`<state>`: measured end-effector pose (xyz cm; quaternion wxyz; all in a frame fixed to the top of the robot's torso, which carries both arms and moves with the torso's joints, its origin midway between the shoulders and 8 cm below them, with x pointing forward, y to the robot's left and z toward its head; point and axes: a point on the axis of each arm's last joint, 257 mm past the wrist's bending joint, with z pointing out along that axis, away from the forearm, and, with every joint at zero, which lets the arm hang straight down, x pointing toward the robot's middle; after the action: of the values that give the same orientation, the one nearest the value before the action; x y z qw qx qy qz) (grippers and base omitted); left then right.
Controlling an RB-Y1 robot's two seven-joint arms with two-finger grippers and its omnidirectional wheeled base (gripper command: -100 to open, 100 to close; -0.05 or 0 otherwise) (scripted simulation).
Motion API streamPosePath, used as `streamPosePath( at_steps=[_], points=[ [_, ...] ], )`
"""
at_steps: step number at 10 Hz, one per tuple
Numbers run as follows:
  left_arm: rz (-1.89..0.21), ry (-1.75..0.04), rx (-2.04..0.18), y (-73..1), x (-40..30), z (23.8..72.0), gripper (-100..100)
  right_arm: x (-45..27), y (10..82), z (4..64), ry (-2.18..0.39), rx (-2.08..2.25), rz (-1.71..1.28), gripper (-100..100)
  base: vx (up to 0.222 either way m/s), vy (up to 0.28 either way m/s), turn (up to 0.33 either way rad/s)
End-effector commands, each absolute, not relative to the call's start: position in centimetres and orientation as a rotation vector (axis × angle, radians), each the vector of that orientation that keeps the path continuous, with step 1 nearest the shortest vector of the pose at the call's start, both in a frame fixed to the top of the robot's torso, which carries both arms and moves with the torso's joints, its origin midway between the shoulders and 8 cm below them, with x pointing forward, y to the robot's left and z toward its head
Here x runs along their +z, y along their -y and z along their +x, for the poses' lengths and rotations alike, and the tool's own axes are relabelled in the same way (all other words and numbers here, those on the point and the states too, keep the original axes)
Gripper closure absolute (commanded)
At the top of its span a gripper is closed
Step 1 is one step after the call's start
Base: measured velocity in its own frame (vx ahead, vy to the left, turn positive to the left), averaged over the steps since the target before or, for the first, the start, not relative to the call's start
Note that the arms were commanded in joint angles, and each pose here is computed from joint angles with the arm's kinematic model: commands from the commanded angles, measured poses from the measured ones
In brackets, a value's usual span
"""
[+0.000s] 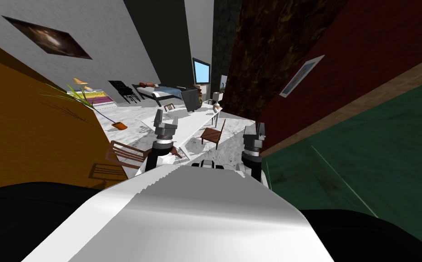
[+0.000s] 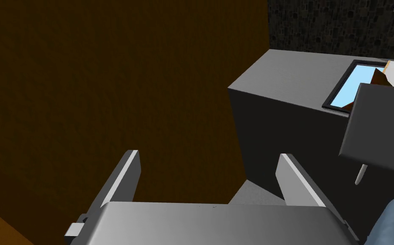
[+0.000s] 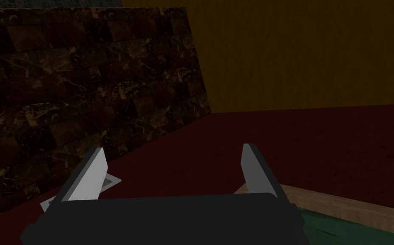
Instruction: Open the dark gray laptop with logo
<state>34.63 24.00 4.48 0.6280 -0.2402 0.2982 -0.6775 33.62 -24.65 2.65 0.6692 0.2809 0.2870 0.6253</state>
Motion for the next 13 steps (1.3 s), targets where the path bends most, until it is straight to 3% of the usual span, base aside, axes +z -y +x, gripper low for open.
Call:
streamPosePath(
  at_steps=[1, 13],
  points=[
    [-0.603, -0.771, -1.58, -23.9, 2.3, 36.2, -100, 2.6, 24.7, 33.6, -0.647, 1.41, 0.633, 0, 0.069, -0.197, -0.004],
    [-1.03, -1.23, -1.581, -26.8, -12.5, 42.5, -100, 2.7, 24.7, 33.6, -0.647, 1.41, 0.633, 0, 0.1, -0.265, -0.028]
  ],
)
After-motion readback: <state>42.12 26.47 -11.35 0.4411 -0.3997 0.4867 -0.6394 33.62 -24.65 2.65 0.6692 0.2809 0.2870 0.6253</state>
